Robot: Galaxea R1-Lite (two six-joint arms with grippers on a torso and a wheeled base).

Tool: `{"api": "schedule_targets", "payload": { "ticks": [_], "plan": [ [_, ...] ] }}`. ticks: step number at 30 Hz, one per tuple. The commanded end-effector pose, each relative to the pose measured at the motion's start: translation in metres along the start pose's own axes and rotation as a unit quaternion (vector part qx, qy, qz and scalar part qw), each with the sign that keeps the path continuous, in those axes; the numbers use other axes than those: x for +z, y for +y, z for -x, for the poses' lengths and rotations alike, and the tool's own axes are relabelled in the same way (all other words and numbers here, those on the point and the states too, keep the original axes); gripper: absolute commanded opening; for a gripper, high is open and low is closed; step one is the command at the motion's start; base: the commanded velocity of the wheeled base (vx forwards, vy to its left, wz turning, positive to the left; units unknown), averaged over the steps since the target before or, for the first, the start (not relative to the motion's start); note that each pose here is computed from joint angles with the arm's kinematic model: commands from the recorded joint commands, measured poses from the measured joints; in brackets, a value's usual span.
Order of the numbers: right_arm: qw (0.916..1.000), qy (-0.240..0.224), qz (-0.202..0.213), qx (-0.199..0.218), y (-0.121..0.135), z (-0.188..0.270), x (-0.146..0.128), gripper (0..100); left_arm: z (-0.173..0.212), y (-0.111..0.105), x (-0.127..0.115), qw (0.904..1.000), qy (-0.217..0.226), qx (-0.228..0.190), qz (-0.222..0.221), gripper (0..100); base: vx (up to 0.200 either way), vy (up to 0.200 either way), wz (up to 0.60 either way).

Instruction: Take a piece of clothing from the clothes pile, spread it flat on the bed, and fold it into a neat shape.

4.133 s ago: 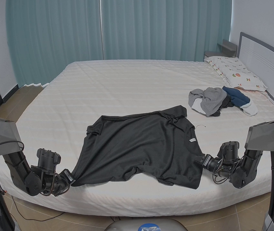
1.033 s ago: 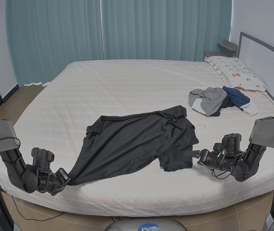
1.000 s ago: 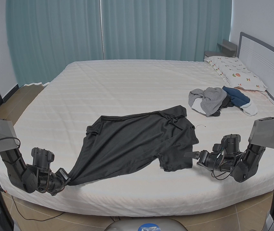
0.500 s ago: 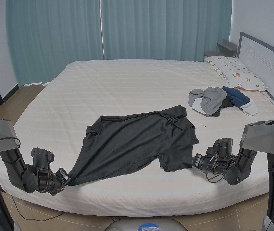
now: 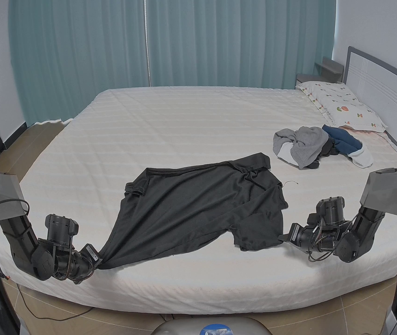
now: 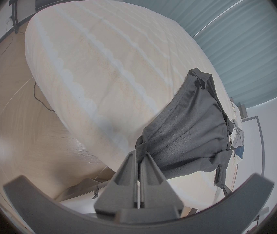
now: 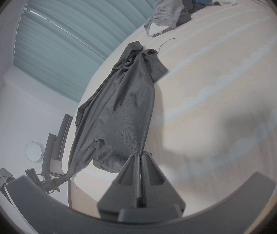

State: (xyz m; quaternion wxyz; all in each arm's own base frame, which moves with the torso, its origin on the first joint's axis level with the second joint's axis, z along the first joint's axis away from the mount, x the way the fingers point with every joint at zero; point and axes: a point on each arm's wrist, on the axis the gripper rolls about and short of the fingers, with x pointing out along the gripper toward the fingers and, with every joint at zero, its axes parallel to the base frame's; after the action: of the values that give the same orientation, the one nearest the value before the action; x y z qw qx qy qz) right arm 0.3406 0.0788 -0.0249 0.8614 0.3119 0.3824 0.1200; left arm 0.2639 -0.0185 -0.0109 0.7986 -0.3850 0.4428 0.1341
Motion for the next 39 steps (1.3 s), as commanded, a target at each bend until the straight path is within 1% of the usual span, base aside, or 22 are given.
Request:
{"api": "schedule_targets", "payload": {
  "ticks": [1,3,5,6,7,8,10,15,16,18,22,24,26,31,33,39],
  "plan": [
    [0.9999,-0.01,0.0,-0.013,0.005,0.042,0.015,0,0.002,0.001,-0.002,1.0,-0.002,0.005,-0.003,0,0.0,0.0,0.0],
    [0.9994,-0.001,0.006,-0.033,-0.007,0.053,0.009,0,0.003,0.001,-0.009,0.9998,0.003,0.011,-0.014,0,0.0,0.0,0.0],
    [0.9987,0.006,0.013,-0.05,-0.018,0.061,0.003,0,0.006,0.003,-0.017,0.9989,0.004,0.023,-0.041,0,0.0,0.0,0.0],
    [0.9987,0.006,0.013,-0.05,-0.018,0.061,0.003,0,0.006,0.003,-0.017,0.9989,0.004,0.023,-0.041,0,0.0,0.0,0.0],
    [0.9979,0.006,0.017,-0.062,-0.027,0.072,0.001,0,0.011,0.008,-0.023,0.9964,0.001,0.043,-0.074,0,0.0,0.0,0.0],
    [0.9976,0.007,0.019,-0.066,-0.029,0.078,0.0,0,0.012,0.01,-0.026,0.9946,0.001,0.051,-0.091,0,0.0,0.0,0.0],
    [0.9972,0.015,0.024,-0.069,-0.031,0.087,-0.006,0,0.015,0.011,-0.03,0.9924,0.0,0.059,-0.108,0,0.0,0.0,0.0],
    [0.9962,0.034,0.038,-0.071,-0.03,0.102,-0.019,0,0.025,0.013,-0.037,0.9894,0.007,0.061,-0.131,0,0.0,0.0,0.0],
    [0.9958,0.039,0.04,-0.073,-0.029,0.106,-0.023,0,0.029,0.017,-0.04,0.9865,0.011,0.065,-0.15,0,0.0,0.0,0.0],
    [0.9953,0.046,0.04,-0.075,-0.029,0.109,-0.028,0,0.032,0.021,-0.042,0.9833,0.016,0.069,-0.168,0,0.0,0.0,0.0],
    [0.9934,0.065,0.047,-0.082,-0.031,0.115,-0.039,0,0.031,0.02,-0.042,0.9831,0.015,0.069,-0.169,0,0.0,0.0,0.0],
    [0.9907,0.09,0.059,-0.084,-0.03,0.118,-0.052,0,0.03,0.019,-0.042,0.9833,0.014,0.068,-0.168,0,0.0,0.0,0.0],
    [0.989,0.103,0.062,-0.087,-0.029,0.119,-0.059,0,0.03,0.02,-0.041,0.9834,0.013,0.069,-0.167,0,0.0,0.0,0.0],
    [0.9835,0.142,0.083,-0.076,-0.019,0.124,-0.081,0,0.03,0.02,-0.041,0.9834,0.013,0.07,-0.167,0,0.0,0.0,0.0],
    [0.9819,0.15,0.089,-0.074,-0.016,0.123,-0.084,0,0.03,0.021,-0.041,0.9831,0.014,0.071,-0.168,0,0.0,0.0,0.0],
    [0.978,0.161,0.098,-0.089,-0.015,0.122,-0.091,0,0.03,0.02,-0.041,0.9832,0.012,0.071,-0.167,0,0.0,0.0,0.0]
  ]
}}
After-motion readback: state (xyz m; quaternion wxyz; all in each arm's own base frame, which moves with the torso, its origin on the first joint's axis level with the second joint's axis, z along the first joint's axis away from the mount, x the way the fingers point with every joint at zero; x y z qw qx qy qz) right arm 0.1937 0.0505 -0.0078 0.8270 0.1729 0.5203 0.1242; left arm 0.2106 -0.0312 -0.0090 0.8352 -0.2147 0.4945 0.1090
